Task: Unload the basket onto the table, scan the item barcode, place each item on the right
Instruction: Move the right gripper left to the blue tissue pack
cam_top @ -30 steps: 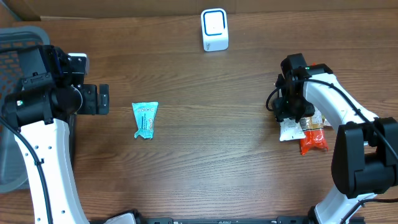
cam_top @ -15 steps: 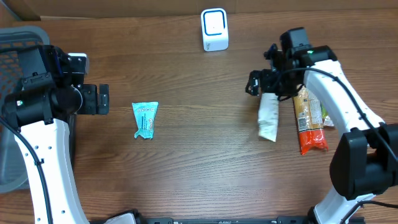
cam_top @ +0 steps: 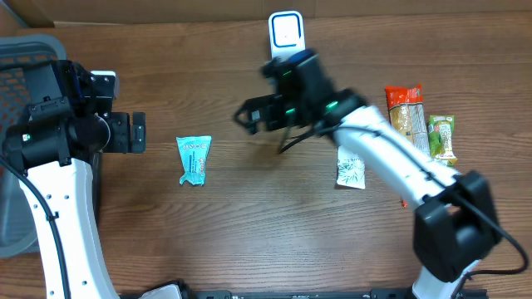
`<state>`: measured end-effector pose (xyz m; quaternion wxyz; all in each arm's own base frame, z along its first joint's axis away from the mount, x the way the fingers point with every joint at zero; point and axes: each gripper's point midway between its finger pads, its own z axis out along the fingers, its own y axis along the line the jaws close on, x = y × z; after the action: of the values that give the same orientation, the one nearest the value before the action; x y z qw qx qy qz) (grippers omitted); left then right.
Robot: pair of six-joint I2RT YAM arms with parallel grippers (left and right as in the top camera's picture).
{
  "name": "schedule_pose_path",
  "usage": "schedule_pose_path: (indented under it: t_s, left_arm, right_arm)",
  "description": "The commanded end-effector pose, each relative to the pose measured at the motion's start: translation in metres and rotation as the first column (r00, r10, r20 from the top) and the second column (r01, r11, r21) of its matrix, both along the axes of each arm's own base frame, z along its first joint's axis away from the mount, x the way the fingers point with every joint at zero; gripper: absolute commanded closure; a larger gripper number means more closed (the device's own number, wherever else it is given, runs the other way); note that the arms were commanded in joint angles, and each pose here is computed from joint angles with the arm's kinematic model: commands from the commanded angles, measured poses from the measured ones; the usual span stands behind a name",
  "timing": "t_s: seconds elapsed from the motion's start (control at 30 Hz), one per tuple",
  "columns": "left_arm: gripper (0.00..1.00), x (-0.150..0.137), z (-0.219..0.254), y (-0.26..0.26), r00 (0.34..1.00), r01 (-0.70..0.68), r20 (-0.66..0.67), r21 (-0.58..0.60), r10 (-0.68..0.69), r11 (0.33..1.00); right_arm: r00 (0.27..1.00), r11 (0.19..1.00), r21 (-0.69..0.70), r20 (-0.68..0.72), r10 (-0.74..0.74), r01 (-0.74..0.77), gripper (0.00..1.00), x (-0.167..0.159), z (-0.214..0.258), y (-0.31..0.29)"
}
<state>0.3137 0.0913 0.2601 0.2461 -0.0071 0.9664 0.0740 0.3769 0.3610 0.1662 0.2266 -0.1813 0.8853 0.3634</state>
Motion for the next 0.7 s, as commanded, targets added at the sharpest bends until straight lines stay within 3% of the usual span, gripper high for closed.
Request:
schedule_pose_path:
  t_s: [0.0,0.3,0.67]
  left_arm:
    - [0.00,0.000,0.004,0.000,1.000,0.013,0.011,0.004,-0.013,1.000]
    - [0.00,0.000,0.004,0.000,1.000,0.013,0.011,0.004,-0.013,1.000]
    - [0.00,0.000,0.004,0.000,1.000,0.013,0.011,0.004,-0.013,1.000]
  right_arm:
    - [0.996,0.993,-0.084,-0.009,-0.084,0.083,0.00,-0.006,-0.039,0.025]
    - [0.978,0.956,-0.292,0.188,0.089,-0.031,0.00,-0.027,-0.095,0.079]
    - [0.887,0.940,-0.340,0.420,0.192,-0.043,0.00,-0.032,-0.080,0.113]
